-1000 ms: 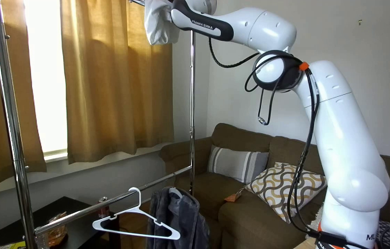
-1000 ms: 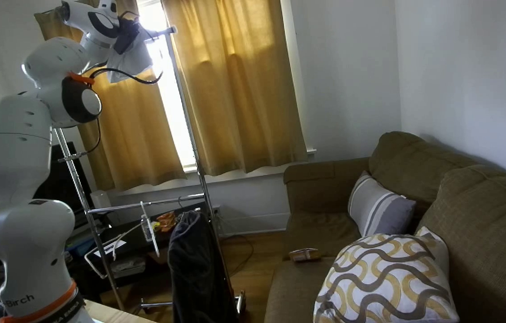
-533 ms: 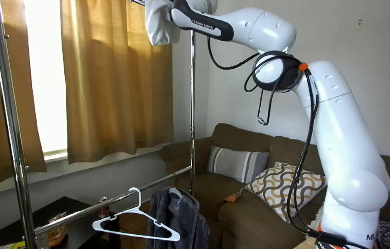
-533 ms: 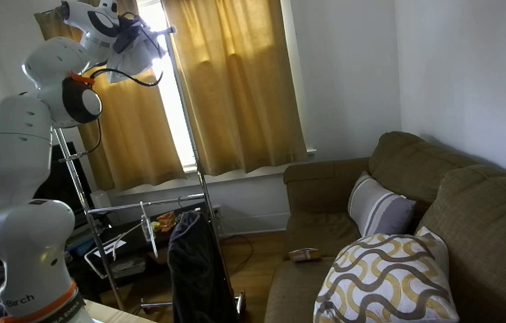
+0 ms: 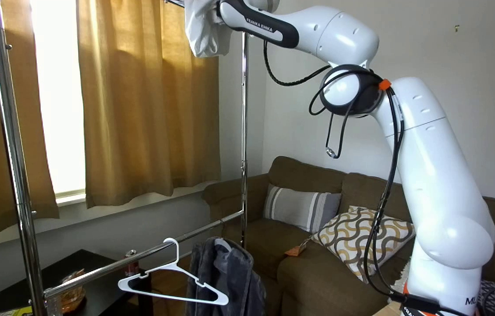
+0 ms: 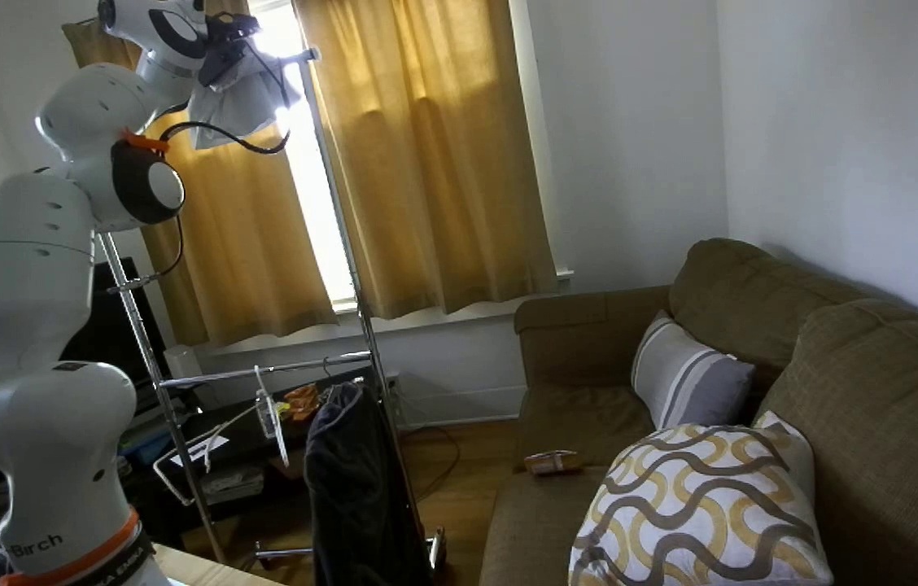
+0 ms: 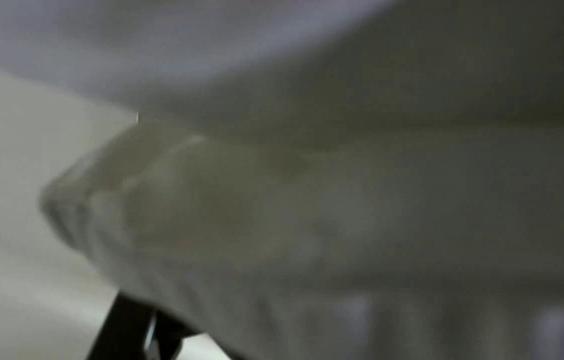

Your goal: Remove the towel from the bottom rail of the clothes hanging rack and hang it on the top rail of the clothes hanging rack

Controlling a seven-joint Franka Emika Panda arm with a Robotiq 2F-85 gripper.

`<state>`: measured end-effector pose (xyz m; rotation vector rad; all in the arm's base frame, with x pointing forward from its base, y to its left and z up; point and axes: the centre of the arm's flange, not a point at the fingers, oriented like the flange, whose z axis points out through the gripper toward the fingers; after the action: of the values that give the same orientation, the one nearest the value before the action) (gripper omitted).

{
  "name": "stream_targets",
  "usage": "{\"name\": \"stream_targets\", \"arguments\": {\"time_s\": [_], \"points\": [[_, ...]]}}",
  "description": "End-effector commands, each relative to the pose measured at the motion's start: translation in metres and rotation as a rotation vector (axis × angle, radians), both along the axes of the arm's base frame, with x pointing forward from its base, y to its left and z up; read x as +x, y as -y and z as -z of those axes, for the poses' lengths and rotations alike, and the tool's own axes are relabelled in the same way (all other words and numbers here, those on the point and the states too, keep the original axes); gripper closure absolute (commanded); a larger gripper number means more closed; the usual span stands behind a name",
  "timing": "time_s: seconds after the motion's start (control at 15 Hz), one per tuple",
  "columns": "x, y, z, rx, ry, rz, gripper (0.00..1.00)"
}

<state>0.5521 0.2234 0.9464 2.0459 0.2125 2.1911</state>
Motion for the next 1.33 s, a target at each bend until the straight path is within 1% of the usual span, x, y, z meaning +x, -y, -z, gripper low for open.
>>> {"name": "stream_targets", "arguments": {"time_s": [0.0, 0.4, 0.67, 0.8, 1.07, 1.27], "points": [[-0.006, -0.004, -0.025, 0.023, 0.035, 0.023, 0.00], [-0.020, -0.001, -0.036, 0.039, 0.067, 0.029, 0.00], [-0.036, -0.001, -0.045, 0.071, 0.044, 0.063, 0.00], [-0.047, 0.003, -0.049, 0.075, 0.010, 0.097, 0.00], [-0.069, 0.007, -0.055, 0.066, -0.029, 0.146, 0.00], [-0.080, 0.012, -0.055, 0.100, -0.112, 0.142, 0.00]]}}
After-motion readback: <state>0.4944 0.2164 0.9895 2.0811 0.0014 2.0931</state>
